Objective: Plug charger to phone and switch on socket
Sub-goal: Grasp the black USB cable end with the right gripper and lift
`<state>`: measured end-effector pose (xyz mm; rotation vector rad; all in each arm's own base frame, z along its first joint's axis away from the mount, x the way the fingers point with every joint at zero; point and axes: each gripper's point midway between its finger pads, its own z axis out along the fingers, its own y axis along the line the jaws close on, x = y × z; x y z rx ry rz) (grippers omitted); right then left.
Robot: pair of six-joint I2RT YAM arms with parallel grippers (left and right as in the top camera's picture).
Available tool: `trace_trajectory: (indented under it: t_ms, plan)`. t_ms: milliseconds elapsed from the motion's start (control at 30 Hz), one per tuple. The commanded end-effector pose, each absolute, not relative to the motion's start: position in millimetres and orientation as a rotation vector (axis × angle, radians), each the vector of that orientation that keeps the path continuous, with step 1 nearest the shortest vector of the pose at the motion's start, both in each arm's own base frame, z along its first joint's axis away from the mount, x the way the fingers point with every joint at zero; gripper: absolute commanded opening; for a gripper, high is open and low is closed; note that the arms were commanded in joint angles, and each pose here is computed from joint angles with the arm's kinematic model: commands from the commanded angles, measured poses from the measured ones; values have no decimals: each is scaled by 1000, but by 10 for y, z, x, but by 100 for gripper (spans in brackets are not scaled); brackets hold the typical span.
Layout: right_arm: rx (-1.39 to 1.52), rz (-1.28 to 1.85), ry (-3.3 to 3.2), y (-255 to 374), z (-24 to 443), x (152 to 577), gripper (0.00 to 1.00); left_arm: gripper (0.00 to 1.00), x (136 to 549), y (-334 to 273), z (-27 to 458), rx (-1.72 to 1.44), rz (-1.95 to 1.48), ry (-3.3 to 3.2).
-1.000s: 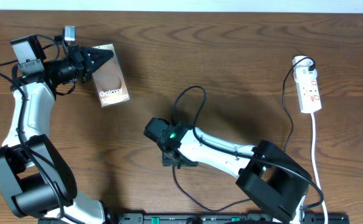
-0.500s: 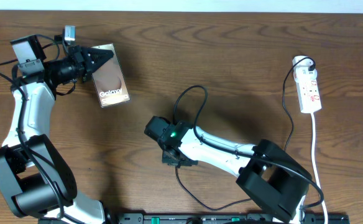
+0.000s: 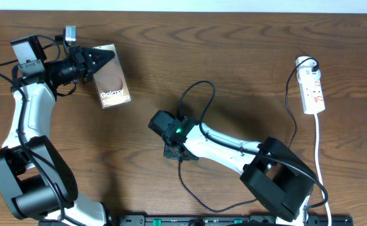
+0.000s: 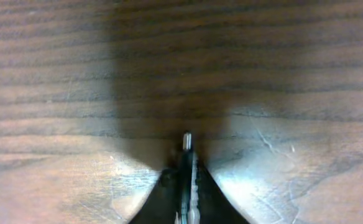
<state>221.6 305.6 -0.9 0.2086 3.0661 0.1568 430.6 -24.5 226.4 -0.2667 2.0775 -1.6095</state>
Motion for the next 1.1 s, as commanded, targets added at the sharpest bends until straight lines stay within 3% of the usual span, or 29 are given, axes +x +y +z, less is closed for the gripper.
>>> trace_trajectory:
  t_ms: [0,267,433,567,700,1067]
  plan:
    - [230,132,3043,3032,-20,2298,1,7,4247,-262,2392,-213,-1641,2047]
    - [117,229,3082,3115,-8,2306,1,7,4246,-264,2391,-214,-1642,2048]
    - [-148,761,3141,3447,187,2380,1,8,4246,-264,2390,-214,-1642,2048]
    - [-576,1345,2950,3536,590,2454,1,7,4249,-263,2389,-215,-1640,2048]
    - [-946,1671,2567,3468,934,2502,1,7,4259,-255,2378,-221,-1629,2051]
    - [-1023,1768,2244,3259,1132,2809,1,7,4258,-256,2378,-221,-1630,2052]
